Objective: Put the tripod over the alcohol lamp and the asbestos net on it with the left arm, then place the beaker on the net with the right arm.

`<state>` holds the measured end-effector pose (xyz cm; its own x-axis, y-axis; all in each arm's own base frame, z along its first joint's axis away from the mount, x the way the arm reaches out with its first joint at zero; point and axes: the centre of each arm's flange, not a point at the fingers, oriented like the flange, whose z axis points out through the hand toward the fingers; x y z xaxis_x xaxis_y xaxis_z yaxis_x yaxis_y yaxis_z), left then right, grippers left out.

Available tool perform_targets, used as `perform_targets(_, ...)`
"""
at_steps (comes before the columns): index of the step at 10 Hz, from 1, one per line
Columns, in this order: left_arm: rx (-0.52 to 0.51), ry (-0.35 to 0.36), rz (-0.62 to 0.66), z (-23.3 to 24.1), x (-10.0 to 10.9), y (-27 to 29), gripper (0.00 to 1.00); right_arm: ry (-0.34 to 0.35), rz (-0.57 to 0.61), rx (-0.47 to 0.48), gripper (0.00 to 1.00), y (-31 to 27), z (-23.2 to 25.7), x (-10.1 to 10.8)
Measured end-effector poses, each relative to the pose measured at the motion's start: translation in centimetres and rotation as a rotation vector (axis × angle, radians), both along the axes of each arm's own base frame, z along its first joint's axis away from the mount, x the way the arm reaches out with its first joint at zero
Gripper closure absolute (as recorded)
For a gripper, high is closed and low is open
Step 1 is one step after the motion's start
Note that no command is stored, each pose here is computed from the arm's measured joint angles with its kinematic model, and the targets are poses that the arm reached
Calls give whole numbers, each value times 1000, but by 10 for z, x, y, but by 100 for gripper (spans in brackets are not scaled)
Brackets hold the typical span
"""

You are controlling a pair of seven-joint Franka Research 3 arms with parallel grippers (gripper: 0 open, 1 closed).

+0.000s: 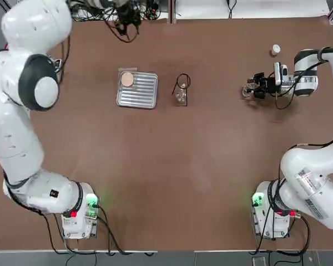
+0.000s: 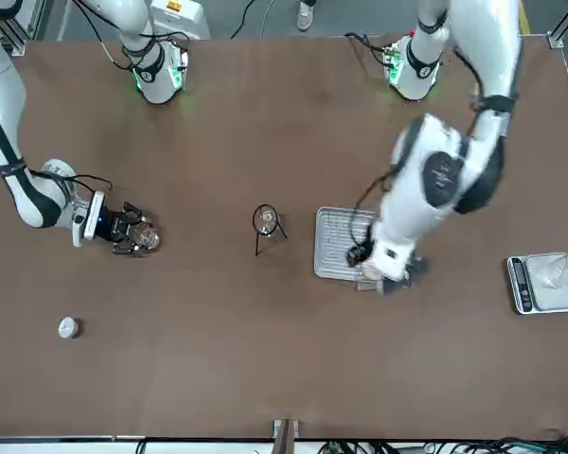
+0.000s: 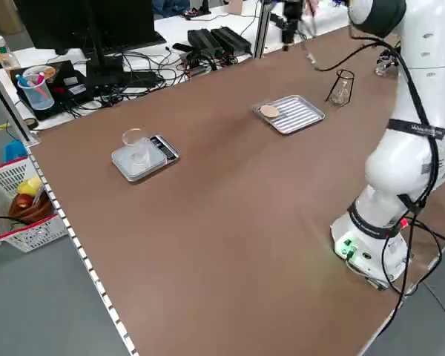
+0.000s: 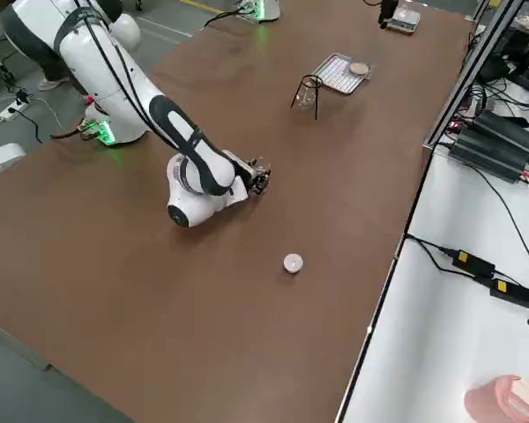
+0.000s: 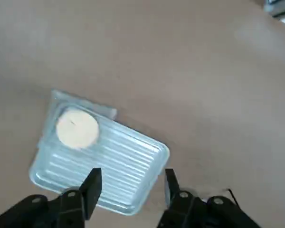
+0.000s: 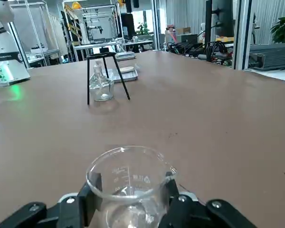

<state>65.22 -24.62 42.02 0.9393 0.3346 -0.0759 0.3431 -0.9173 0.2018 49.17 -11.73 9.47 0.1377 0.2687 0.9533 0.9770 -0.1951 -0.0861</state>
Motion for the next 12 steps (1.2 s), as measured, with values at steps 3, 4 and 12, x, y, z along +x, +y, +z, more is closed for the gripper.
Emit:
perform_targets(3,-180,-13,-117,-22,24,133,40,0,4,8,41,1,1,0)
perform_targets(4,-231,-29,-147,-37,29,161,40,0,3,9,41,0,1,0)
perform_targets(12,-465,-73,-264,-145,38,201,41,0,3,9,41,1,1,-1)
